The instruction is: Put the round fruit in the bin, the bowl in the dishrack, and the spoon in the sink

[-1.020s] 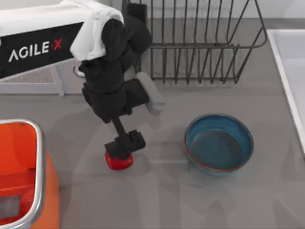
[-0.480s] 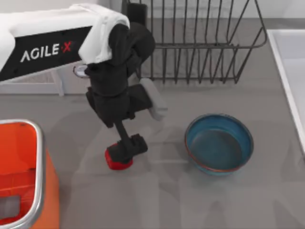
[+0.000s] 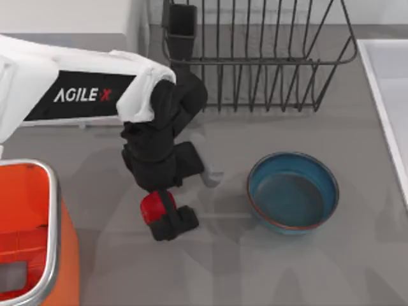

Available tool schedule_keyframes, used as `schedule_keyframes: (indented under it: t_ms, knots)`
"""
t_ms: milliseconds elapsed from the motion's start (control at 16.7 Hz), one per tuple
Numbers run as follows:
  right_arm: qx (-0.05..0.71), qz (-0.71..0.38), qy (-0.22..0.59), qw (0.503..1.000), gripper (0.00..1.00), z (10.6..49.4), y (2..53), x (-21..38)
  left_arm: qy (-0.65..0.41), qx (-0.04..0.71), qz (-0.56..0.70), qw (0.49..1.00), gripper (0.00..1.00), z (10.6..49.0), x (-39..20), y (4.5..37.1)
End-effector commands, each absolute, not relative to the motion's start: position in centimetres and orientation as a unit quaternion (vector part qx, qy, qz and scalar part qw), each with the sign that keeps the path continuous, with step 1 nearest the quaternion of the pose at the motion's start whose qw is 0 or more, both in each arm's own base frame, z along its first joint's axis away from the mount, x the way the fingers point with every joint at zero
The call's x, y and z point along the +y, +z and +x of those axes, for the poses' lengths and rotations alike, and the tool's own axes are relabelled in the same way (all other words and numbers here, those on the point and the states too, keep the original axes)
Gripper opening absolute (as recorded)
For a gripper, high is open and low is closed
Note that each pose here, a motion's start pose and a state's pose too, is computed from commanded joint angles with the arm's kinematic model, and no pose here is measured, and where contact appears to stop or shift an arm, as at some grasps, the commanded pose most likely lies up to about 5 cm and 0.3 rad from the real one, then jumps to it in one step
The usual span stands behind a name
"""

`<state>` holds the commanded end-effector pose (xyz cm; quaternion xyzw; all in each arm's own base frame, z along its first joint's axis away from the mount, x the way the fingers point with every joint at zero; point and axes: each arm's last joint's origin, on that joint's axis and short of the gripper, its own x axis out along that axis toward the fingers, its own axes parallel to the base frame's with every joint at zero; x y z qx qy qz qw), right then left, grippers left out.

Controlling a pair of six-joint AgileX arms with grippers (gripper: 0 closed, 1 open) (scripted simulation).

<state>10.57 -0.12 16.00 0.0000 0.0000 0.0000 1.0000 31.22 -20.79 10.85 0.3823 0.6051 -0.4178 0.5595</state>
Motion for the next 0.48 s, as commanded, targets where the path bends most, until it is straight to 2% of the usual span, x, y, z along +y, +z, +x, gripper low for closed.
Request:
schedule_keyframes:
  t_ms: [180, 480]
  knots:
    - [0.000, 0.000, 0.000, 1.000, 1.00, 10.57, 16.00, -0.12, -0.418, 0.605, 0.382, 0.559, 1.00, 31.22, -20.79, 10.85]
    - [0.000, 0.000, 0.000, 1.000, 1.00, 10.57, 16.00, -0.12, -0.418, 0.605, 0.382, 0.559, 0.62, 31.22, -20.79, 10.85]
